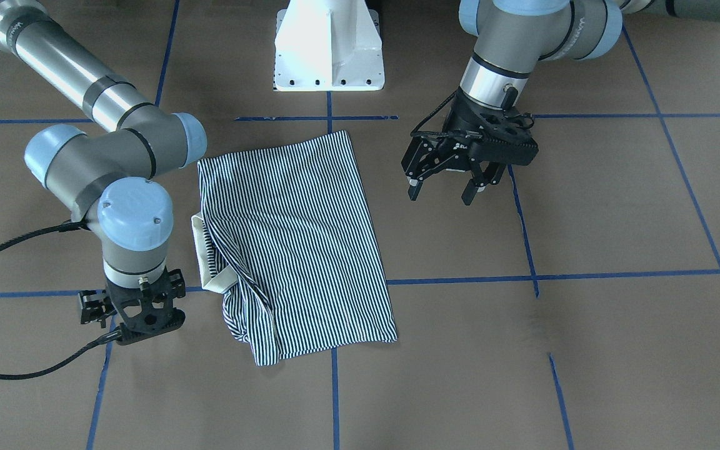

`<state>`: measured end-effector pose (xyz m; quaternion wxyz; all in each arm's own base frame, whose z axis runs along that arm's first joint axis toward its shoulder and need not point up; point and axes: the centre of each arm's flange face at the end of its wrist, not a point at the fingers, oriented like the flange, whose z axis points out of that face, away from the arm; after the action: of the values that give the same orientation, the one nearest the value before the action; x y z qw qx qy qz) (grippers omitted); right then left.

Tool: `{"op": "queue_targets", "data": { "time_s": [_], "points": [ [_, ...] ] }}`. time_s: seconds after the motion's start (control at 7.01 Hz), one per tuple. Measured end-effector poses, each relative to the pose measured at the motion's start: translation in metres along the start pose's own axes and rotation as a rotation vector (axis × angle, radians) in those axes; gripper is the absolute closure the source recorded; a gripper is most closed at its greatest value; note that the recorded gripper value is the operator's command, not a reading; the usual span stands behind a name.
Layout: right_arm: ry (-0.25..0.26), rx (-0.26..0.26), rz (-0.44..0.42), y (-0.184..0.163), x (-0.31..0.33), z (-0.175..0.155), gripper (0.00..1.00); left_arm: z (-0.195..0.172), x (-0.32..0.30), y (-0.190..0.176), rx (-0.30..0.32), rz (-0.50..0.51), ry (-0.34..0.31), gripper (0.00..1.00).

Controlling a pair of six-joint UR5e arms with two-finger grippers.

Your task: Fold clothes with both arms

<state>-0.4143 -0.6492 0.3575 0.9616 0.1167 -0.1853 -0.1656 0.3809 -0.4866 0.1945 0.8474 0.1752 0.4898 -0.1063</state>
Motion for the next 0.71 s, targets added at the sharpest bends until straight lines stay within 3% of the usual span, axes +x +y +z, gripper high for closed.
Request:
{"op": "queue_targets", "data": {
  "time_s": [0.43, 0.71],
  "points": [
    [-0.089, 0.029, 0.027, -0.032, -0.086, -0.040, 0.00, 0.001, -0.003, 0.000, -0.001, 0.000, -0.003, 0.00],
    [-0.125, 0.038, 0.019, -0.033, -0.143, -0.038, 0.00, 0.000, -0.002, 0.000, 0.000, 0.000, -0.002, 0.00]
  ]
}}
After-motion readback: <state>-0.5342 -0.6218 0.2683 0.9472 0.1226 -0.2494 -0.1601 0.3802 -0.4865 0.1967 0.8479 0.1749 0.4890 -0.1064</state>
